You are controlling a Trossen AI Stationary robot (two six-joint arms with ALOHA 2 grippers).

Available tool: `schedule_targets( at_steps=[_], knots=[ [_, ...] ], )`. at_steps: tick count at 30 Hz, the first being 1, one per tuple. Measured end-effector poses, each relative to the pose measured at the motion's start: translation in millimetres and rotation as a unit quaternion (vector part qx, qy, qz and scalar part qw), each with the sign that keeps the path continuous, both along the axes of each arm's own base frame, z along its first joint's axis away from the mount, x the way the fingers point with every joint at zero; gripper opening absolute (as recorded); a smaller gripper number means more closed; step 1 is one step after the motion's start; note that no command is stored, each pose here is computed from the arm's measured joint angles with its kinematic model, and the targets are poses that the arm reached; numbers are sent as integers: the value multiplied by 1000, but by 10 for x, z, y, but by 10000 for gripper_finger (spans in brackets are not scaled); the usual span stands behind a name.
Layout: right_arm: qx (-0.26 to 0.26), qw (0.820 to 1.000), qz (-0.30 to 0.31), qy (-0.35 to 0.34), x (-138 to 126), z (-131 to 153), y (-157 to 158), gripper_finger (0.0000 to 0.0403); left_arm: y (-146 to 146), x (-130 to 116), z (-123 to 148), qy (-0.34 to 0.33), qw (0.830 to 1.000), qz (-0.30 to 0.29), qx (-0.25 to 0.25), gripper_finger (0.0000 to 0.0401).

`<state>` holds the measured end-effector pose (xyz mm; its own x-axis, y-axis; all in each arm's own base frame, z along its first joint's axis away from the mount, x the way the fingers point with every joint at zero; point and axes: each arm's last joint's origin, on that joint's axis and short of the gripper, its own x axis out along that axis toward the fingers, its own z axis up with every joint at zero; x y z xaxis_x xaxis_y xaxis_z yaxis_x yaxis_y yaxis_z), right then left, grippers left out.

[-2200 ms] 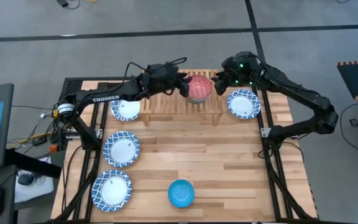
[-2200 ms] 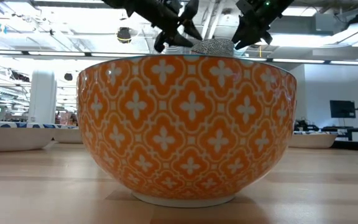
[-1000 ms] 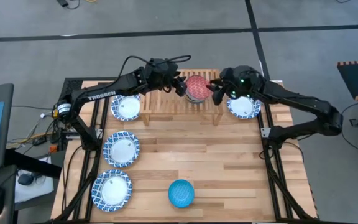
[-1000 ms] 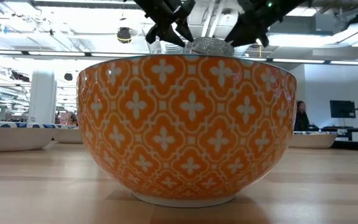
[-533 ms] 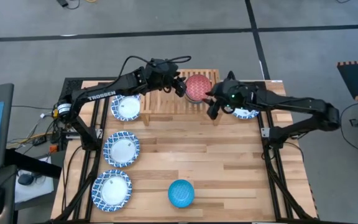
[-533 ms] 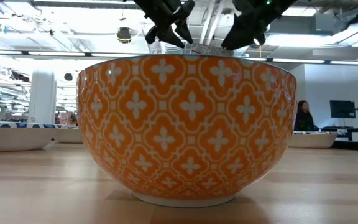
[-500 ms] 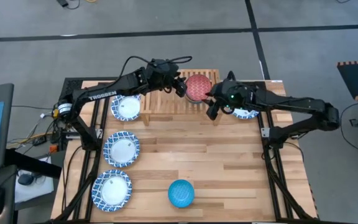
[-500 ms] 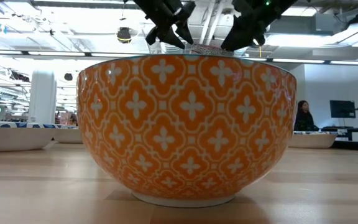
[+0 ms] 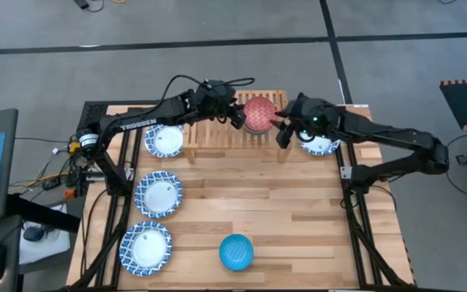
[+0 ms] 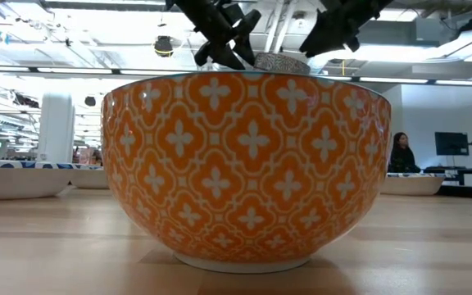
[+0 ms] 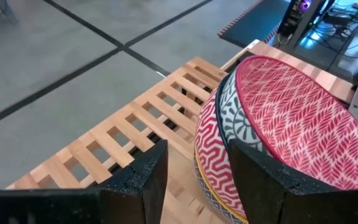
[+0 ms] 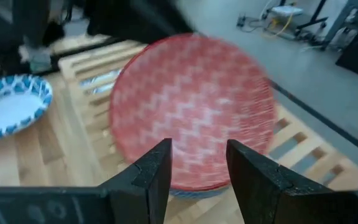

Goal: Place and stack bowls onto a shelf
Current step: Stack the red bowl on top of the blue bowl

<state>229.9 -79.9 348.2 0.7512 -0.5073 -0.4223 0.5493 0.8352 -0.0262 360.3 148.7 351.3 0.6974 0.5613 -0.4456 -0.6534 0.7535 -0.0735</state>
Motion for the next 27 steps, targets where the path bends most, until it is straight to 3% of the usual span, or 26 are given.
schedule_targets(
  at_steps=[10,27],
  knots=[
    [-1,999,-27,-20,-158,85,-136,179,-3,-17,-73,30,999,1,-12,155],
    [4,1000,-24,-13,-119,51,-148,179,15,-17,111,-3,1000,7,20,155]
  ],
)
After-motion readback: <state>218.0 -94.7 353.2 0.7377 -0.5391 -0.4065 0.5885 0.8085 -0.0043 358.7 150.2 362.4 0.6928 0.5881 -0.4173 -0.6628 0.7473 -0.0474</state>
